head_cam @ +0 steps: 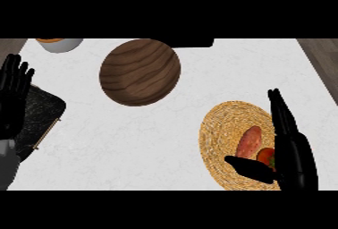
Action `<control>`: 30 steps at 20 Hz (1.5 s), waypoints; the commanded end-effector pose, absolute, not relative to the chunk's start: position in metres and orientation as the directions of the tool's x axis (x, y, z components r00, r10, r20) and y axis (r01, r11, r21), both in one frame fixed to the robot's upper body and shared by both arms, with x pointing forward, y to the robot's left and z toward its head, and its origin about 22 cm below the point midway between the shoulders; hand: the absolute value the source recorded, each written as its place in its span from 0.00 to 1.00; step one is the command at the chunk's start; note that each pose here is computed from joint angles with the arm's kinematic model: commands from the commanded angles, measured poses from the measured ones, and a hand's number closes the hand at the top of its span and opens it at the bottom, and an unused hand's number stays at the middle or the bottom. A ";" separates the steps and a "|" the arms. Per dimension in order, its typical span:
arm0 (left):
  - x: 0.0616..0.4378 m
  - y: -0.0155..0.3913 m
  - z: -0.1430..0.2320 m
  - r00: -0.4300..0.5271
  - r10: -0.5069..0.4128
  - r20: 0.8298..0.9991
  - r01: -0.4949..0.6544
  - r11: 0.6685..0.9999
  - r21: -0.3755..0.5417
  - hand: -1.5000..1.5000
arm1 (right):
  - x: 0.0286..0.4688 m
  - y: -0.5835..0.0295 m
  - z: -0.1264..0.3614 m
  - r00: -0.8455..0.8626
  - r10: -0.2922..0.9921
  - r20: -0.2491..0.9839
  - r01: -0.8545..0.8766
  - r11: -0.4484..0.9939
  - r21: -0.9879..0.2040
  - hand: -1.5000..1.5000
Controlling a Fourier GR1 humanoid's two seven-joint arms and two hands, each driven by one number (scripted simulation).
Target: Pick the sweet potato from the placemat and place it in the bowl
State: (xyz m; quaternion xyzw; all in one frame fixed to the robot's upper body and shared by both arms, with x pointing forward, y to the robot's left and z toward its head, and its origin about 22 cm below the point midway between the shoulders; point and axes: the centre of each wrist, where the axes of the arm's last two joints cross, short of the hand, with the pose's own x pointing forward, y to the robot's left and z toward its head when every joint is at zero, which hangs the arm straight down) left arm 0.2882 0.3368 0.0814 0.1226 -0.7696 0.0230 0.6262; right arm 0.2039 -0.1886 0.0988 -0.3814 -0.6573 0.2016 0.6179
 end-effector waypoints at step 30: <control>0.288 0.338 0.090 -0.204 -0.144 0.968 -0.181 0.978 0.107 0.50 | 0.203 -0.229 0.123 0.435 0.831 0.347 -0.268 0.488 -0.831 0.00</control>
